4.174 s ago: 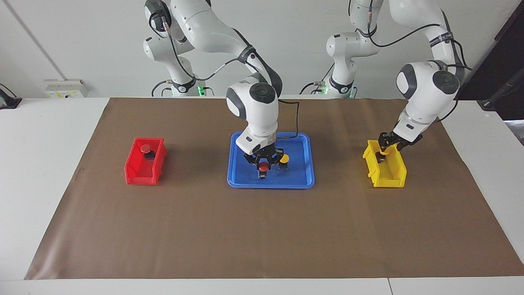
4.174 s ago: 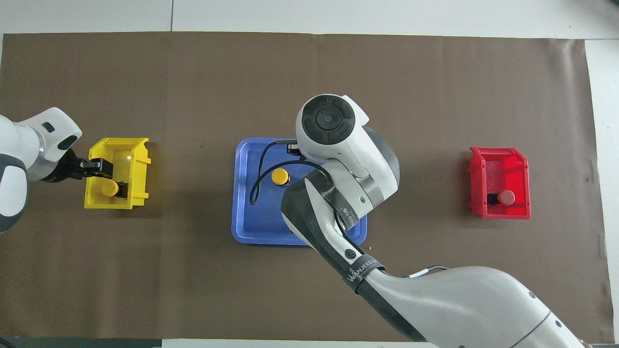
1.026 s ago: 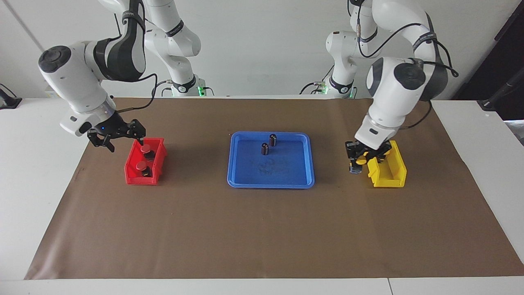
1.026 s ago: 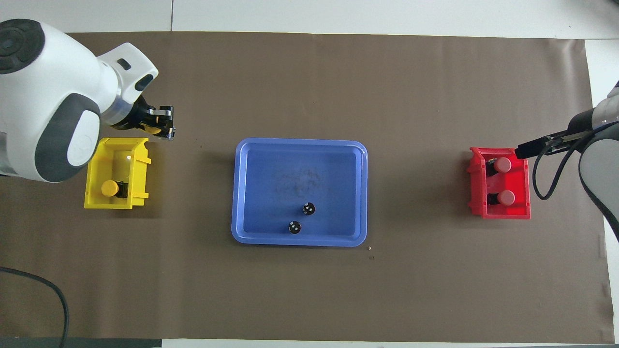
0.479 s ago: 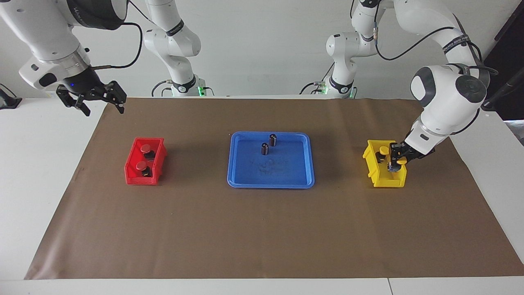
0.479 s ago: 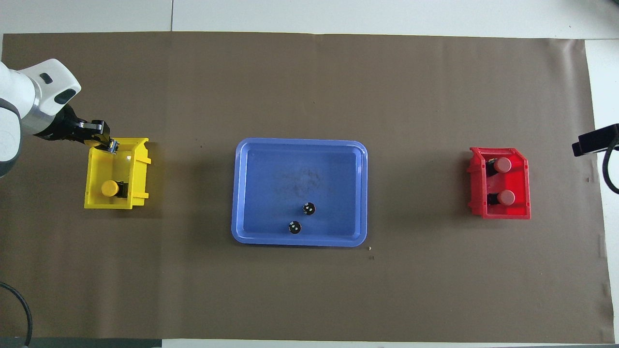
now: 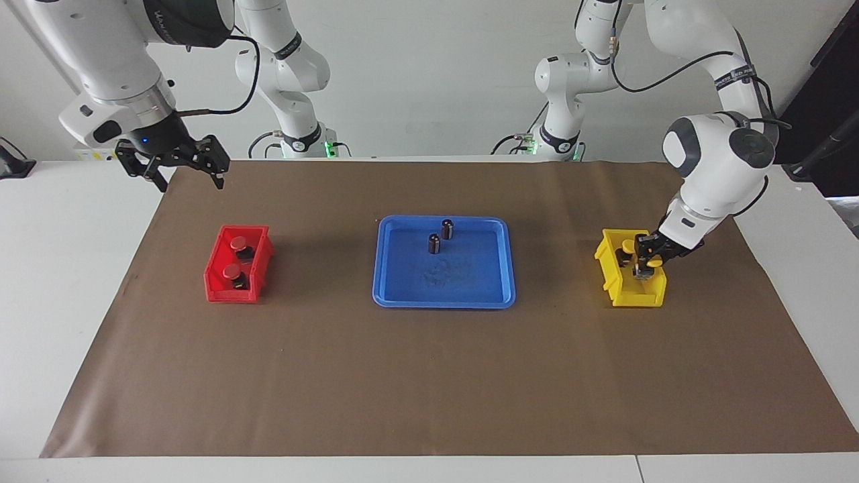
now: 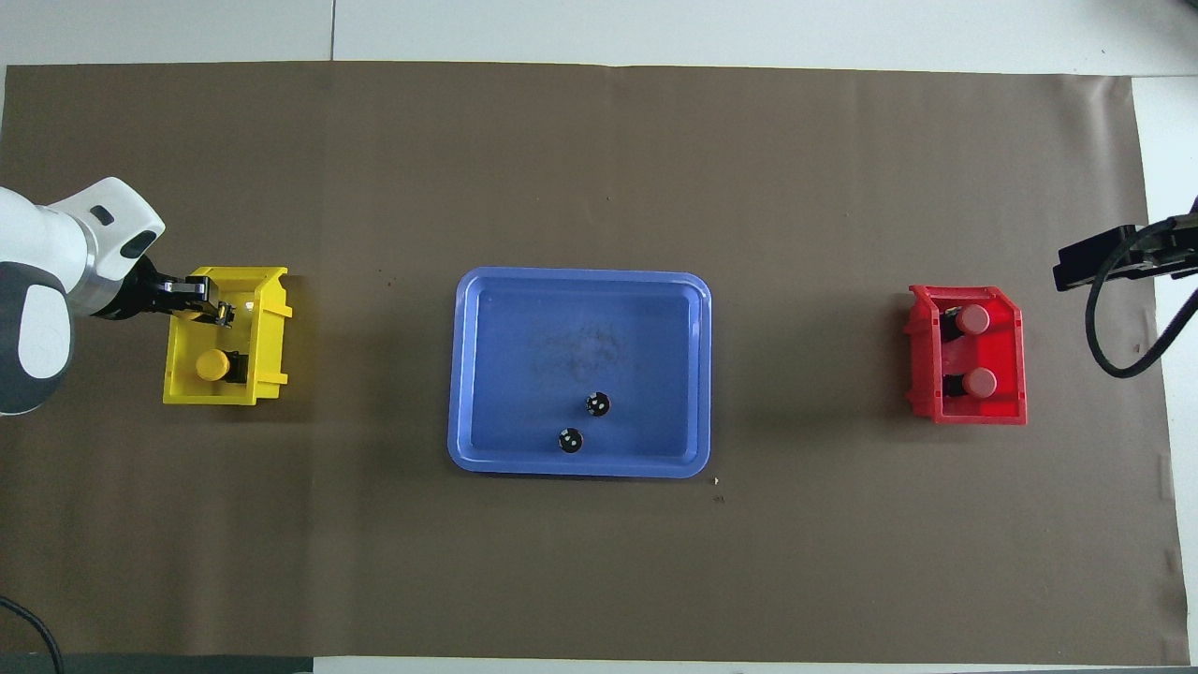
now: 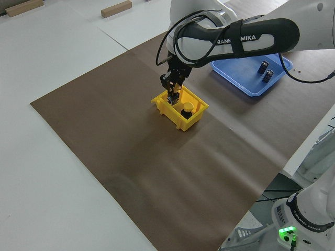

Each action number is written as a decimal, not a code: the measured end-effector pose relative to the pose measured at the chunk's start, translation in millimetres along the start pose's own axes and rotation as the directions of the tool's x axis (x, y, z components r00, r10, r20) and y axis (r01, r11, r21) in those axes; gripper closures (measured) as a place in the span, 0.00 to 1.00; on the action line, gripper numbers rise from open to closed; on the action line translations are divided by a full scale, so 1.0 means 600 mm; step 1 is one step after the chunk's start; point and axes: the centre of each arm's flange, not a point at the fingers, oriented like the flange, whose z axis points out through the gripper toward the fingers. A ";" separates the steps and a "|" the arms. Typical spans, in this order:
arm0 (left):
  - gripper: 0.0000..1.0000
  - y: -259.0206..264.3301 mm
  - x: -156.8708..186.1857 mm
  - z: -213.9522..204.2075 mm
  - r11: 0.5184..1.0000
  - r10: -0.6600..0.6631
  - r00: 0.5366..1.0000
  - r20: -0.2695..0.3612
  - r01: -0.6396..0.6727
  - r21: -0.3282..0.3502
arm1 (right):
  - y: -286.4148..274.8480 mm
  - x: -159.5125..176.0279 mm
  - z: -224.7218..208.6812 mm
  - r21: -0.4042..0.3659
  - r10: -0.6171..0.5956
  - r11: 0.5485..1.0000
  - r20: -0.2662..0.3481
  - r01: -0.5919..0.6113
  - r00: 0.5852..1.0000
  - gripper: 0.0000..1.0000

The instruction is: Sort red and yellow buttons by color

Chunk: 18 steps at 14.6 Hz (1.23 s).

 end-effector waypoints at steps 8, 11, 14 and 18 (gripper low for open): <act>0.56 0.008 -0.005 0.057 1.000 -0.002 0.999 -0.049 0.002 0.000 | 0.034 -0.008 0.021 0.003 0.040 0.999 0.034 -0.040 0.999 0.00; 0.55 0.008 0.000 0.049 1.000 -0.002 0.998 -0.059 0.002 0.000 | 0.033 -0.008 0.022 0.003 0.039 0.999 0.036 -0.039 0.999 0.00; 0.53 0.009 0.019 0.005 1.000 0.000 0.999 -0.054 0.000 0.000 | 0.033 -0.008 0.021 0.003 0.039 0.999 0.035 -0.039 0.999 0.00; 0.28 0.028 0.047 -0.075 1.000 0.021 0.999 -0.049 -0.021 0.000 | 0.029 -0.007 0.021 0.003 0.034 0.999 0.035 -0.034 0.999 0.00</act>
